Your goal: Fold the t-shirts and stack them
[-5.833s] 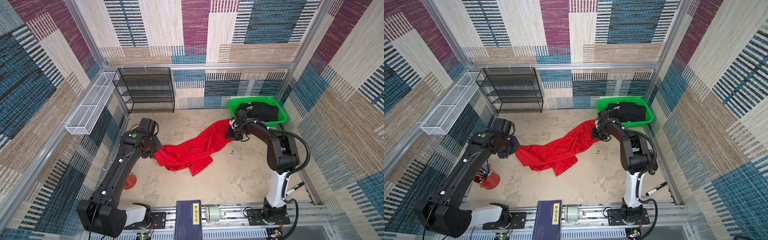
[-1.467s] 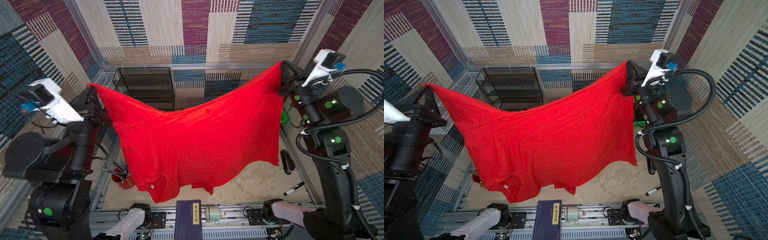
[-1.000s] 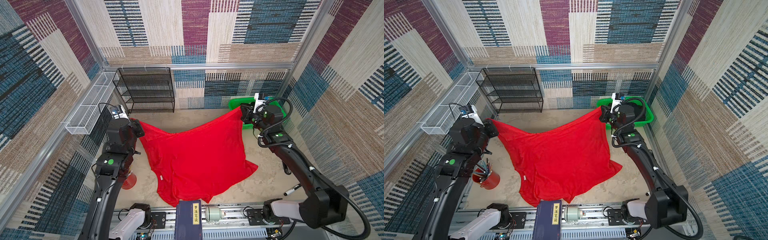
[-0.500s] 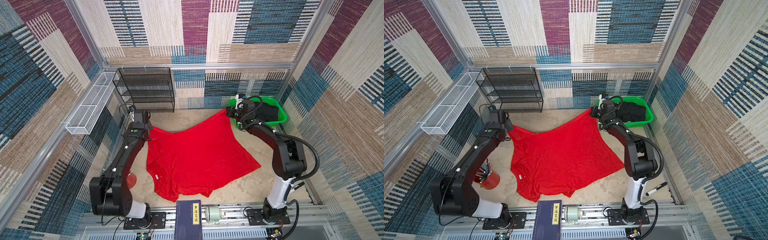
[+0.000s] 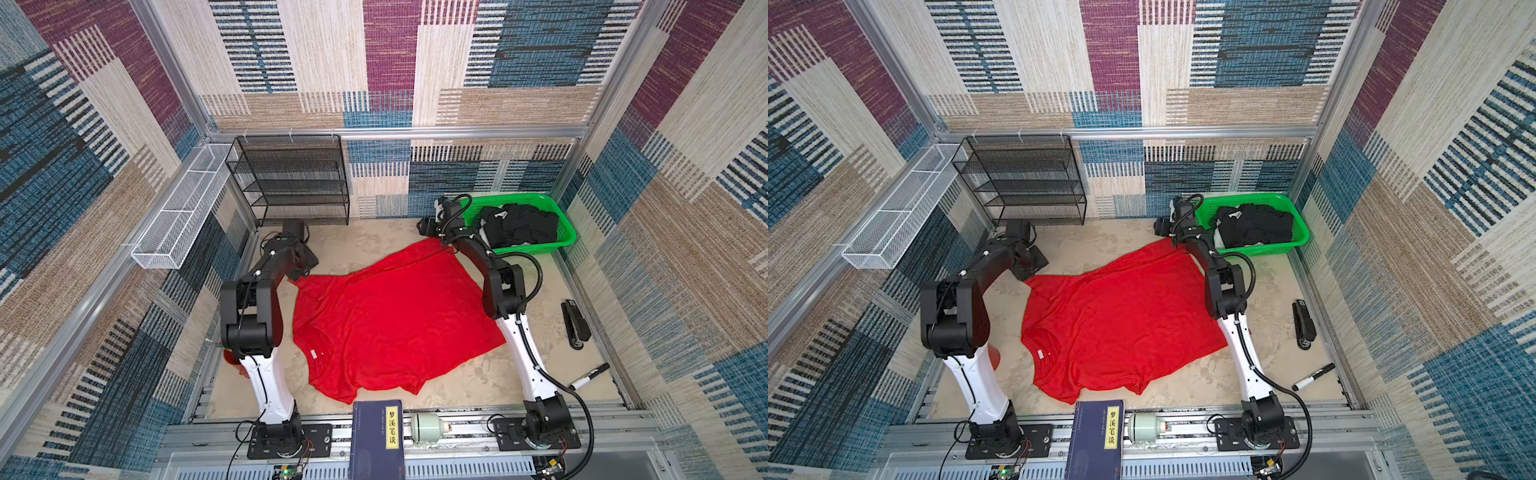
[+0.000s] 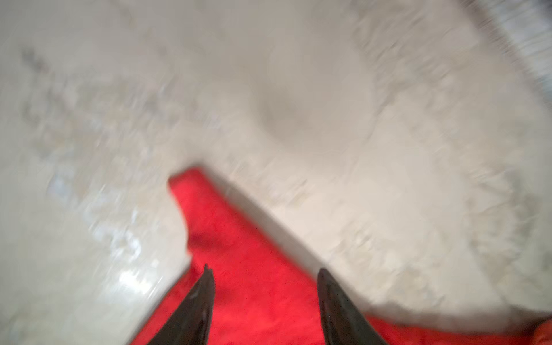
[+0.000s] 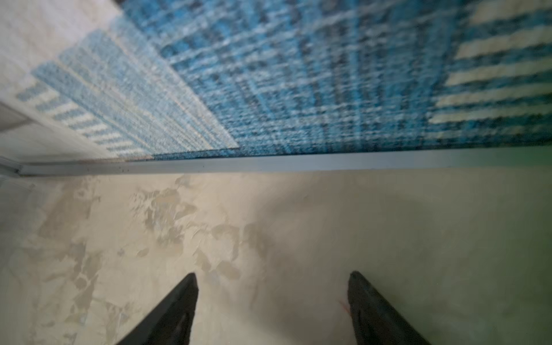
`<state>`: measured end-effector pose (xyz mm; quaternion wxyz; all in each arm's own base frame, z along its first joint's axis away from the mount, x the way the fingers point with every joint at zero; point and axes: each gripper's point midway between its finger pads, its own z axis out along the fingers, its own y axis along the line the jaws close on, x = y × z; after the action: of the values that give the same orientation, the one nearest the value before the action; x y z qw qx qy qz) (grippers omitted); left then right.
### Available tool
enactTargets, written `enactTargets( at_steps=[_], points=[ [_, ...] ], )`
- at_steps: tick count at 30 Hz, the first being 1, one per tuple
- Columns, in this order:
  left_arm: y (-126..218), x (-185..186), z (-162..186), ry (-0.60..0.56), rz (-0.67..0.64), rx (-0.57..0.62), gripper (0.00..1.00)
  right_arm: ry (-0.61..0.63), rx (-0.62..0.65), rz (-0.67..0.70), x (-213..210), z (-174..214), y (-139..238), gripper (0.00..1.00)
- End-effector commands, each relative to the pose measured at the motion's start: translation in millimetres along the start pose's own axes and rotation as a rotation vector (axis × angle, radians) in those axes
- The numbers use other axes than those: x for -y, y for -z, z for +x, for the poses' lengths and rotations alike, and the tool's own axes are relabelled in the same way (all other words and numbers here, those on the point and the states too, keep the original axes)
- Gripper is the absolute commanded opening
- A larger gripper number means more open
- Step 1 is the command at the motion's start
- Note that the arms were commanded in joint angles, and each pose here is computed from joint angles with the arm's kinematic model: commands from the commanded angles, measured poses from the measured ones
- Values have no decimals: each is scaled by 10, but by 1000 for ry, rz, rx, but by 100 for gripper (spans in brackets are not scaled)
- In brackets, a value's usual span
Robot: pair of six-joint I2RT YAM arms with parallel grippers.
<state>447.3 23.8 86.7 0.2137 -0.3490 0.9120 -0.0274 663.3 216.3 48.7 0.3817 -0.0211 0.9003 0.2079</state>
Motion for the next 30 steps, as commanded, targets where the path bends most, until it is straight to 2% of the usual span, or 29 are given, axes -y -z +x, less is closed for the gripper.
enactTargets(
  at_steps=[1,4,7,15,22,30],
  points=[
    [981,7,104,49,134,106,56,70,163,-31,-765,-809,1929,84],
    [1025,-155,443,48,125,88,56,50,225,-50,-761,-601,2336,89],
    [1071,-281,653,47,120,79,55,62,210,-60,-763,-440,2491,89],
    [1147,-367,795,18,126,63,55,66,232,-85,-835,-403,2758,89],
    [811,-186,915,-20,122,-80,55,37,204,-98,-858,-248,2983,89],
    [374,1,812,-48,86,-118,56,-18,187,-124,-843,86,3277,90]
  ],
)
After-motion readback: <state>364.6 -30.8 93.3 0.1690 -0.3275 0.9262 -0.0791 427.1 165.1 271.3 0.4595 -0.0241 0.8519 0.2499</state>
